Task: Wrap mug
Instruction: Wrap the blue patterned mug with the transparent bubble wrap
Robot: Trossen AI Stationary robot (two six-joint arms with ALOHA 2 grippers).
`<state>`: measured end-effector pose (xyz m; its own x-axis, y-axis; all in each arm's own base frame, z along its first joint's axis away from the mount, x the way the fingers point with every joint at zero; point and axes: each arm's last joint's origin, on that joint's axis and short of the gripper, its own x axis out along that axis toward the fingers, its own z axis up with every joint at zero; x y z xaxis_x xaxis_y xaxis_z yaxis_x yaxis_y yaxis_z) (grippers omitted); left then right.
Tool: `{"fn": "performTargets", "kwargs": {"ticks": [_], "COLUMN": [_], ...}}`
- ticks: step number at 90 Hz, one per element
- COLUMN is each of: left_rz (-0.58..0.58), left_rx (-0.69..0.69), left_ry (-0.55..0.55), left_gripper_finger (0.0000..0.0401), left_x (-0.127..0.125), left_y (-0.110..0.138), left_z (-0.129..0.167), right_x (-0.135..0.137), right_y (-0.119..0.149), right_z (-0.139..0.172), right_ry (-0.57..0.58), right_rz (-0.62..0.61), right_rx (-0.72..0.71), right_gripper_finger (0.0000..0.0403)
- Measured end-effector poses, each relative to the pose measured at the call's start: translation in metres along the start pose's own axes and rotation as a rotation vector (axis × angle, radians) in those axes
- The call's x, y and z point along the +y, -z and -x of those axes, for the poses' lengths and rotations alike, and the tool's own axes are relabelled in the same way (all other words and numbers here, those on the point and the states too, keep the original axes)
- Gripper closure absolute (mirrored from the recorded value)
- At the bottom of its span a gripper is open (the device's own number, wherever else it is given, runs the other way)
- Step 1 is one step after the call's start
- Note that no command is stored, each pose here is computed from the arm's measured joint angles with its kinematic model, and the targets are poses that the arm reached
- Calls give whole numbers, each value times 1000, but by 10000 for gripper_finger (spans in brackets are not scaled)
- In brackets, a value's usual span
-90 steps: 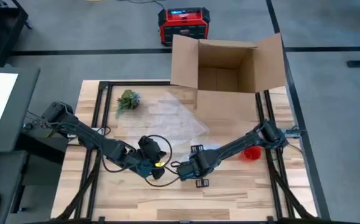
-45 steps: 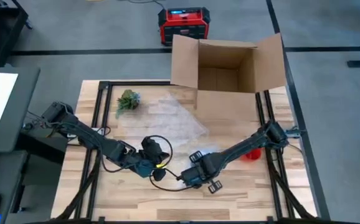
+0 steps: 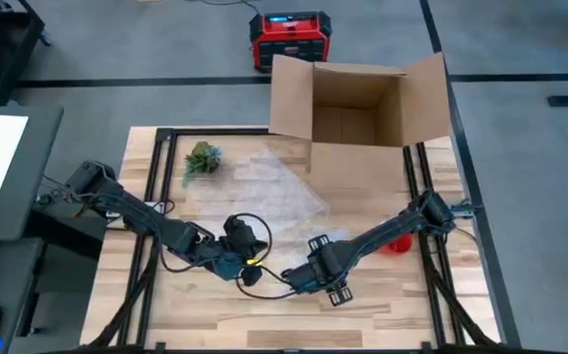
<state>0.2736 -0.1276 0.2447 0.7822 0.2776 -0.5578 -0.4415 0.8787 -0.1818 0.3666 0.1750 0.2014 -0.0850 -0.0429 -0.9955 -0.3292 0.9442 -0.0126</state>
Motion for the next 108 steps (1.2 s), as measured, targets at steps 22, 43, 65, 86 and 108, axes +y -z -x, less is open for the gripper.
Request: {"fn": "performTargets", "kwargs": {"ticks": [22,43,65,86,108], "left_rz": [-6,-8,-12,-9,-9], "left_rx": [3,4,7,9,9], "left_ry": [-7,-8,-11,-4,-3], "left_gripper_finger": [401,401,401,401,401], "left_x": [1,1,1,1,1], "left_y": [0,1,1,1,1], "left_z": [0,0,0,0,0], "right_x": [-1,-8,-20,-26,-19], "right_y": [-9,-15,-16,-11,-8], "right_z": [16,17,-5,-31,-40], "right_ry": [-23,-7,43,55,27], "right_rz": [-291,-482,-575,-532,-372], "right_rx": [-89,-161,-153,-127,-108], "right_gripper_finger": [236,238,238,255,307]}}
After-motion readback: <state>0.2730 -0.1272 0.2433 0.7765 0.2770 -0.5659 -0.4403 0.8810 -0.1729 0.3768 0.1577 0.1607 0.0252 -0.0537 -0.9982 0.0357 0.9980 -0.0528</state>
